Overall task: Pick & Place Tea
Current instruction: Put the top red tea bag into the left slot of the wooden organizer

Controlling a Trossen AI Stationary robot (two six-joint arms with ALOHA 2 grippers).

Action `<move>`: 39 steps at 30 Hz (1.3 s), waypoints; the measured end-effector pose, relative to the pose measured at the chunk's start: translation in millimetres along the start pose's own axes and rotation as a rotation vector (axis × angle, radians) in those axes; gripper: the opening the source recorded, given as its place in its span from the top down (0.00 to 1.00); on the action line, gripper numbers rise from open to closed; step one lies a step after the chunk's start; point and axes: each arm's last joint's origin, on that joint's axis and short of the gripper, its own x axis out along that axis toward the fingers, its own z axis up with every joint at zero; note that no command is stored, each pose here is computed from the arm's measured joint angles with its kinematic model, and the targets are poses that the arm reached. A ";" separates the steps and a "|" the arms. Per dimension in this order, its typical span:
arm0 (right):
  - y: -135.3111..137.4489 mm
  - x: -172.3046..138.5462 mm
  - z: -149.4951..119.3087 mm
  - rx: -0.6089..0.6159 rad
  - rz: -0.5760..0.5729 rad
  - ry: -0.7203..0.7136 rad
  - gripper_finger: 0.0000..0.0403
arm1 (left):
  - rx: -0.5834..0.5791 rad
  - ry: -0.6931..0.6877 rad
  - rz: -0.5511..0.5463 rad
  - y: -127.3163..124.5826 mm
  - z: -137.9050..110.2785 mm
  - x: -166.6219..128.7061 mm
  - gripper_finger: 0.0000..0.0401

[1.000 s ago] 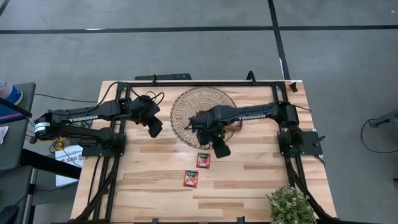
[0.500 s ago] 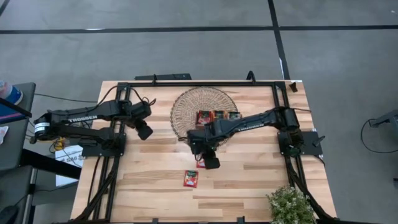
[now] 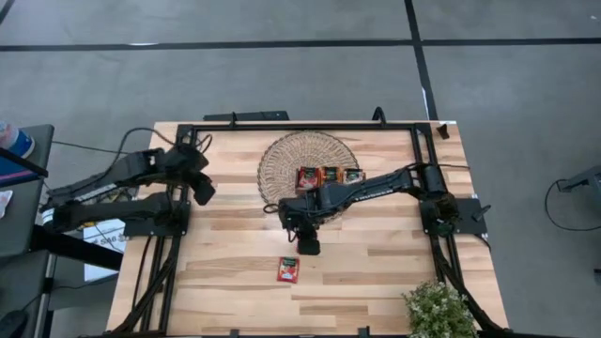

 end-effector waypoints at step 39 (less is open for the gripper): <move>-18.0 35.8 -25.7 0.198 0.030 0.115 0.55 | 0.048 -0.687 -0.559 8.5 -36.5 -84.3 0.87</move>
